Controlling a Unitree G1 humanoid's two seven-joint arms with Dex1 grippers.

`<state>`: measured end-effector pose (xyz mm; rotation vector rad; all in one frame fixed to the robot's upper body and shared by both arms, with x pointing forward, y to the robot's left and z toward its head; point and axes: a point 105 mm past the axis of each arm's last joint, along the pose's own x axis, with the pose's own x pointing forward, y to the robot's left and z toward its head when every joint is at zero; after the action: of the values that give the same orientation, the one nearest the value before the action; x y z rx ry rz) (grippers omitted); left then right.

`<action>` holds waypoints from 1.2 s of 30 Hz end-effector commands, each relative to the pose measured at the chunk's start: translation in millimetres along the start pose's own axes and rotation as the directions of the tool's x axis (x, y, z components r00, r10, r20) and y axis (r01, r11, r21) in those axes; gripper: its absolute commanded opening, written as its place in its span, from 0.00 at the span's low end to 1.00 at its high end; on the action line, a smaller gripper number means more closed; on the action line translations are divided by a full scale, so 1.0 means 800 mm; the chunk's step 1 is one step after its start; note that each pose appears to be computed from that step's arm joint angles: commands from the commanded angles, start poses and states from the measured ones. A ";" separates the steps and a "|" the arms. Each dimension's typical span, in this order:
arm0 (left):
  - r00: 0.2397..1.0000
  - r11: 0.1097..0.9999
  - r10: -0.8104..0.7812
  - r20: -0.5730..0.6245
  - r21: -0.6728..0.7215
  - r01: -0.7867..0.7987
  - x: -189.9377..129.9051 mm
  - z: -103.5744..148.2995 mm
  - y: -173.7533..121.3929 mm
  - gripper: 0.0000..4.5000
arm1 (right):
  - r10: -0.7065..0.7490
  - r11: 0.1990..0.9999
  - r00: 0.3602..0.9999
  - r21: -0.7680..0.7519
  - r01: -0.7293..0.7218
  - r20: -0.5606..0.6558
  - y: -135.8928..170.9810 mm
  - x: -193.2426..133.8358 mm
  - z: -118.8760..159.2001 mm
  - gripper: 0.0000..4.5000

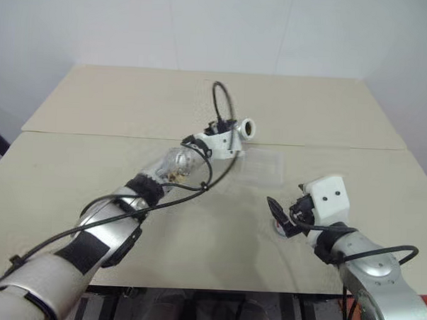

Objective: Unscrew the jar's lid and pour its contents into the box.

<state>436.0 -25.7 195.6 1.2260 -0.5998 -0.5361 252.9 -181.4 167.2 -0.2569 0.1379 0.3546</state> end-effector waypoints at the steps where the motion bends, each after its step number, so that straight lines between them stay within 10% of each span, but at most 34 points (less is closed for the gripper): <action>1: 0.991 0.920 0.026 0.134 0.385 -0.076 0.010 0.030 -0.005 0.42 | -0.039 0.999 0.998 -0.020 0.040 0.049 0.001 -0.008 0.015 1.00; 10: 0.950 0.590 -0.132 0.282 0.793 -0.153 0.008 0.047 -0.033 0.42 | -0.106 0.994 0.992 0.005 0.105 0.069 0.003 -0.019 0.021 1.00; 21: 0.971 0.624 -0.111 0.213 0.775 -0.099 0.009 0.033 -0.026 0.42 | -0.123 0.992 0.991 0.015 0.123 0.056 0.004 -0.020 0.015 1.00; 25: 0.993 0.894 -0.089 0.077 0.446 0.045 0.009 0.019 -0.027 0.42 | -0.124 0.992 0.991 0.012 0.123 0.051 0.003 -0.016 0.013 1.00; 28: 0.995 0.993 -0.084 -0.052 -0.085 0.079 0.008 0.001 -0.026 0.42 | -0.098 0.995 0.993 0.037 0.095 0.066 0.007 -0.013 0.015 1.00; 32: 0.983 0.653 -0.105 -0.148 -0.756 -0.045 0.005 -0.025 -0.019 0.42 | -0.075 0.997 0.995 0.030 0.073 0.071 0.009 -0.009 0.017 1.00; 36: 0.972 0.427 -0.101 -0.212 -0.892 -0.150 -0.003 -0.048 -0.018 0.42 | -0.066 0.998 0.996 0.027 0.064 0.067 0.009 -0.005 0.016 1.00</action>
<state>457.0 -0.1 157.1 0.2732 -0.0129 -0.5626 247.5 -176.6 169.0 -0.2108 0.1203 0.2805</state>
